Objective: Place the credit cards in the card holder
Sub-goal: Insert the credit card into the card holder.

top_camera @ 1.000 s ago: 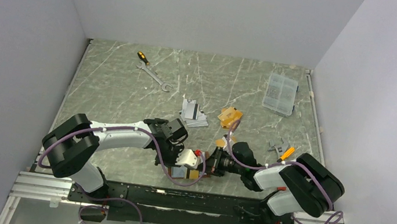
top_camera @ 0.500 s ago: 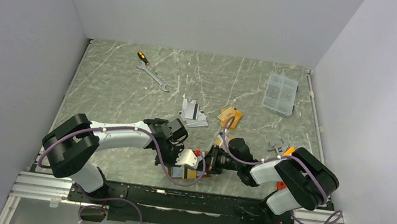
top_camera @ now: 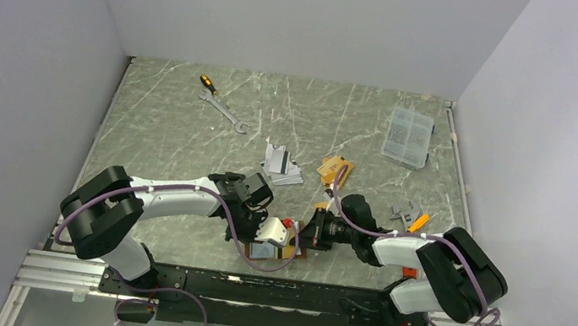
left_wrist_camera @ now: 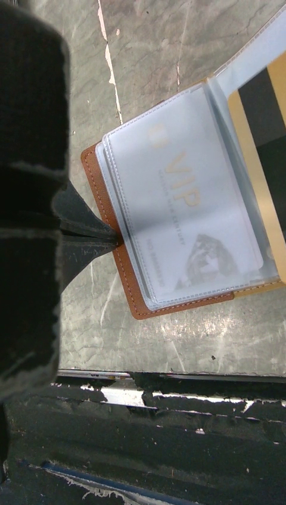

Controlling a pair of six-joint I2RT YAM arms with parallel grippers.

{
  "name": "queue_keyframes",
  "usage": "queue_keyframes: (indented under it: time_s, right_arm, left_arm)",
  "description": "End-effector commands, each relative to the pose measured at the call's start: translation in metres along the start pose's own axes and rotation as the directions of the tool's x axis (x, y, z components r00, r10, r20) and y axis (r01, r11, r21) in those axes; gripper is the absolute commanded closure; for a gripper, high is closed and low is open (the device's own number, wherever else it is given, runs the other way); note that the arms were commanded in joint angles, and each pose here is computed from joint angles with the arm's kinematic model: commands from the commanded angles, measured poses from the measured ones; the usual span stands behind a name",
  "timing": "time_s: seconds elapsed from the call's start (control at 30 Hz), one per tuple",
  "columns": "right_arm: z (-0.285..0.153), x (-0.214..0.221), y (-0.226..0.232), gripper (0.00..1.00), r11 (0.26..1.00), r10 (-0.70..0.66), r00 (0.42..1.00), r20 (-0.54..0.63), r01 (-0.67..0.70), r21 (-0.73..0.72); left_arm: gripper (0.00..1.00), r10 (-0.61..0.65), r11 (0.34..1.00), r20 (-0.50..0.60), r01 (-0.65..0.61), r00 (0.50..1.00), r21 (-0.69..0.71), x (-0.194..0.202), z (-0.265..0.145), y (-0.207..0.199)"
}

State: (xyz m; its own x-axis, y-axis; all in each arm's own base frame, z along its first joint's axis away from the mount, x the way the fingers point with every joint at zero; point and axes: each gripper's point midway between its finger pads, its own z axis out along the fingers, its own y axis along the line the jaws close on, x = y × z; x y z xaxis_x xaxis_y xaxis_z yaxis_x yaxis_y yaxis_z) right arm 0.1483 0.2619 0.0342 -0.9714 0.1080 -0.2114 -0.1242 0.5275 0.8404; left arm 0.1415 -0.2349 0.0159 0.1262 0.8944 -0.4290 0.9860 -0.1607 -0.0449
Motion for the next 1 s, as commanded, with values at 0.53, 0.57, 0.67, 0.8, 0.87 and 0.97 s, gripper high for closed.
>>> queue_keyframes:
  time_s: [0.53, 0.57, 0.67, 0.8, 0.87, 0.97]
  right_arm:
    - [-0.005, 0.023, 0.023, 1.00, 0.985, -0.123, 0.982, -0.144, 0.103, -0.142]
    - [-0.005, 0.023, 0.025, 1.00, 0.983, -0.131, 0.981, -0.141, 0.110, -0.149]
    - [-0.005, 0.021, 0.026, 1.00, 0.981, -0.141, 0.980, -0.140, 0.120, -0.153]
    - [-0.006, 0.020, 0.029, 1.00, 0.979, -0.151, 0.980, -0.130, 0.130, -0.159]
    - [-0.008, 0.019, 0.031, 1.00, 0.976, -0.163, 0.980, -0.117, 0.143, -0.162]
    - [-0.011, 0.015, 0.034, 1.00, 0.973, -0.179, 0.979, -0.097, 0.162, -0.162]
  left_arm:
    - [1.00, -0.026, 1.000, -0.149, 0.024, 0.989, -0.009, 0.041, 0.016, 0.002]
    - [1.00, -0.028, 1.000, -0.153, 0.026, 0.988, -0.010, 0.042, 0.017, 0.003]
    - [1.00, -0.033, 0.999, -0.164, 0.032, 0.986, -0.013, 0.044, 0.017, 0.004]
    - [1.00, -0.038, 0.999, -0.169, 0.037, 0.985, -0.011, 0.047, 0.017, 0.003]
    - [1.00, -0.039, 0.999, -0.169, 0.038, 0.985, -0.011, 0.047, 0.017, 0.003]
    - [1.00, -0.038, 0.999, -0.174, 0.037, 0.984, -0.012, 0.050, 0.017, 0.002]
